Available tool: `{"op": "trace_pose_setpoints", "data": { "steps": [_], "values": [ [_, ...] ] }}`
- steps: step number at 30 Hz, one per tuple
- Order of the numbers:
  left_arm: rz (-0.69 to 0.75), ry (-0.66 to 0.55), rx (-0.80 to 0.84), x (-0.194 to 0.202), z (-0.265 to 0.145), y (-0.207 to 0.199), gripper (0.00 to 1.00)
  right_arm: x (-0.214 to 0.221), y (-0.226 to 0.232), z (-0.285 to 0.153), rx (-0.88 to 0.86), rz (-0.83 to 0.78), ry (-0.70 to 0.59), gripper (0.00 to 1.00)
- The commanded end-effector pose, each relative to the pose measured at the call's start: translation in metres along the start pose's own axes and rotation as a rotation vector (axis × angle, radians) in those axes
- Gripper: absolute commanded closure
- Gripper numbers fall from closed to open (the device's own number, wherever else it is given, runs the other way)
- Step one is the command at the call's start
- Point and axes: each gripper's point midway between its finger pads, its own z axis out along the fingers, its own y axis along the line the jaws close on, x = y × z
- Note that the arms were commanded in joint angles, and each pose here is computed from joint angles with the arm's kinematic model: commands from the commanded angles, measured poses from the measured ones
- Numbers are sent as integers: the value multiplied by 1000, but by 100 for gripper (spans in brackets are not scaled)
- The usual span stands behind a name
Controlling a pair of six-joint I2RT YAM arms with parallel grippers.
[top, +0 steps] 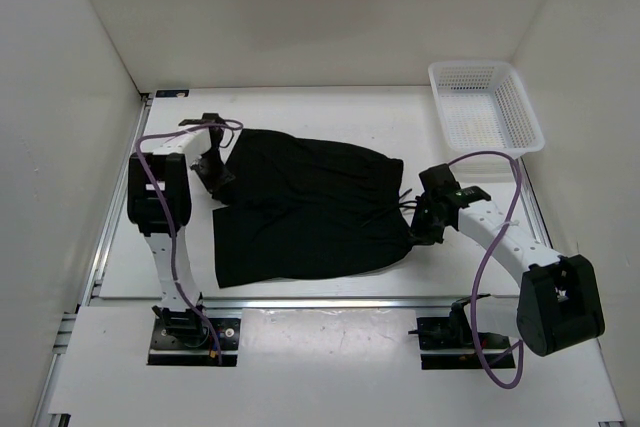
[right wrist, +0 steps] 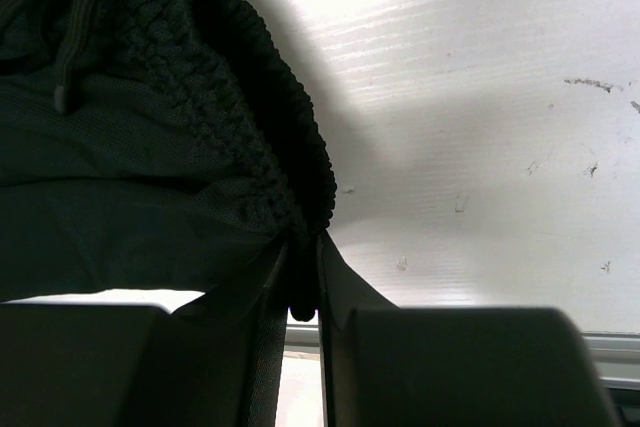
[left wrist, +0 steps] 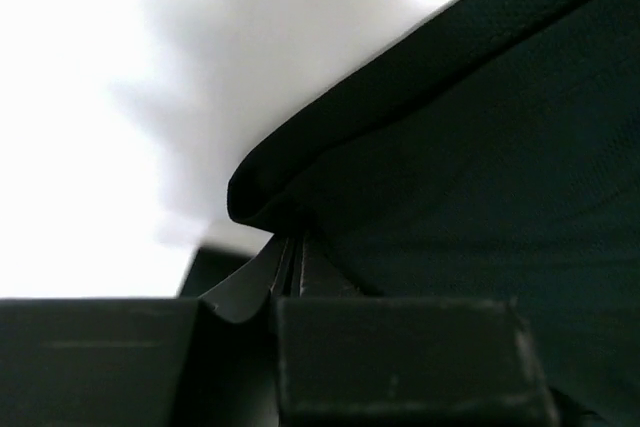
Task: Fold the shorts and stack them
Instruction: Flatten the shorts out, then fold the shorts
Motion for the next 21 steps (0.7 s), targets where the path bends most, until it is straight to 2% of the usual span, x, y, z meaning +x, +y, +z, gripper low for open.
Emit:
{"op": "trace_pose_setpoints", "data": {
  "steps": [1,2,3,4,5,6,10,12,15,18,19,21],
  "values": [
    [-16,-30,-4,3,-13,14,86,-13,5,-10,-7,1,-42,82],
    [-15,-22,-9,6,-11,15,84,-12,7,-10,-14,0,-36,82],
    [-17,-32,-2,7,-16,17,76,-12,7,-10,-14,0,-36,82],
    [-19,-43,6,5,-20,16,72,-12,7,-10,-14,0,-36,82],
    [-19,-39,16,7,-25,16,65,-12,7,-10,-14,0,-36,82],
    [-23,-67,37,4,-36,16,47,-12,9,-12,-28,0,-37,82],
    [-31,-117,62,7,-76,26,26,-11,9,-15,-37,-1,-50,82],
    [-38,-154,90,12,-103,34,24,-9,7,-15,-38,-1,-51,82],
    [-30,-151,95,40,-116,44,26,-8,7,-17,-44,-2,-59,82],
    [-11,-90,144,95,-118,54,35,-6,5,-16,-43,-2,-57,82],
    [-13,-55,147,124,-112,64,37,-5,6,-16,-51,-2,-51,82],
    [-28,0,180,154,-106,67,41,-7,8,-16,-57,-3,-59,82]
  ]
}}
